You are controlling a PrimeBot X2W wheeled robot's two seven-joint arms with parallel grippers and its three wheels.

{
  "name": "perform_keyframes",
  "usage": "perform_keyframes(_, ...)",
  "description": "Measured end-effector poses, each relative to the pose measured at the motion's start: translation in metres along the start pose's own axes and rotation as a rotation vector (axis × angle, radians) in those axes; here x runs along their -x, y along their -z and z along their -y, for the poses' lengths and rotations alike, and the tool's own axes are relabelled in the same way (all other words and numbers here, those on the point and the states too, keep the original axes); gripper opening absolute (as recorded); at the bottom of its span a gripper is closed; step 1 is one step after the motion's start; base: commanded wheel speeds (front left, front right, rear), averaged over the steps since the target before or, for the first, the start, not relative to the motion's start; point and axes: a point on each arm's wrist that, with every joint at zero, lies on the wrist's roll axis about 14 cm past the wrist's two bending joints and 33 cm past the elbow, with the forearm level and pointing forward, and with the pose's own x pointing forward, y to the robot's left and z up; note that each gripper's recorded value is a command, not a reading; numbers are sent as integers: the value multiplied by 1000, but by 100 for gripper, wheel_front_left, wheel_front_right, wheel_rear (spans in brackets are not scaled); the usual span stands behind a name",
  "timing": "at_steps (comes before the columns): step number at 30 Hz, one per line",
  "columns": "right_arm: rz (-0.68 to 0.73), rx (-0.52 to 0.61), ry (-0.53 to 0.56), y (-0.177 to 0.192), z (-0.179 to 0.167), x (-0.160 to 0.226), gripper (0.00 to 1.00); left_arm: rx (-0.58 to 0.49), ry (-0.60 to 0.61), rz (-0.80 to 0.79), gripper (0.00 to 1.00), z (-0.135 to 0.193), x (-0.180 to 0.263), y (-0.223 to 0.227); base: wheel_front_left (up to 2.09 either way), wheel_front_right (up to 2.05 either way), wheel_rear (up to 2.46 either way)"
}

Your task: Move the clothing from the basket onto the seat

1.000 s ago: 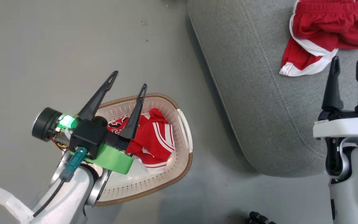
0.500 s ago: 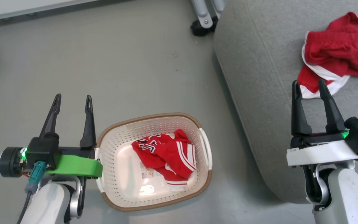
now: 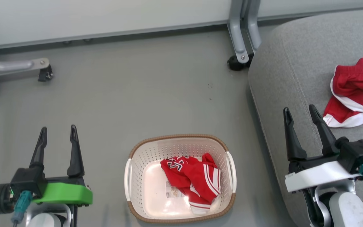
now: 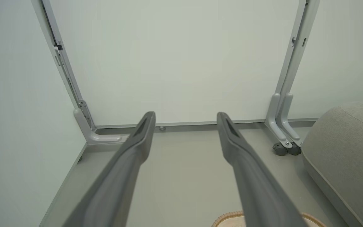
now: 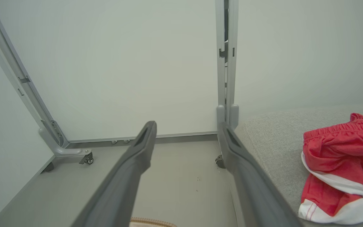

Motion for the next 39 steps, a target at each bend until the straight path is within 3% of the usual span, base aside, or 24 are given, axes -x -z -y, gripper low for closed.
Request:
perform_keyframes(20, -36, -7, -16, -9, -13, 52, 100, -7, 22, -21, 100, 7, 55, 4, 0, 0, 0)
perform_keyframes(39, -35, -8, -25, -12, -17, 55, 100, -20, 22, -35, 100, 5, 59, 9, 0, 0, 0)
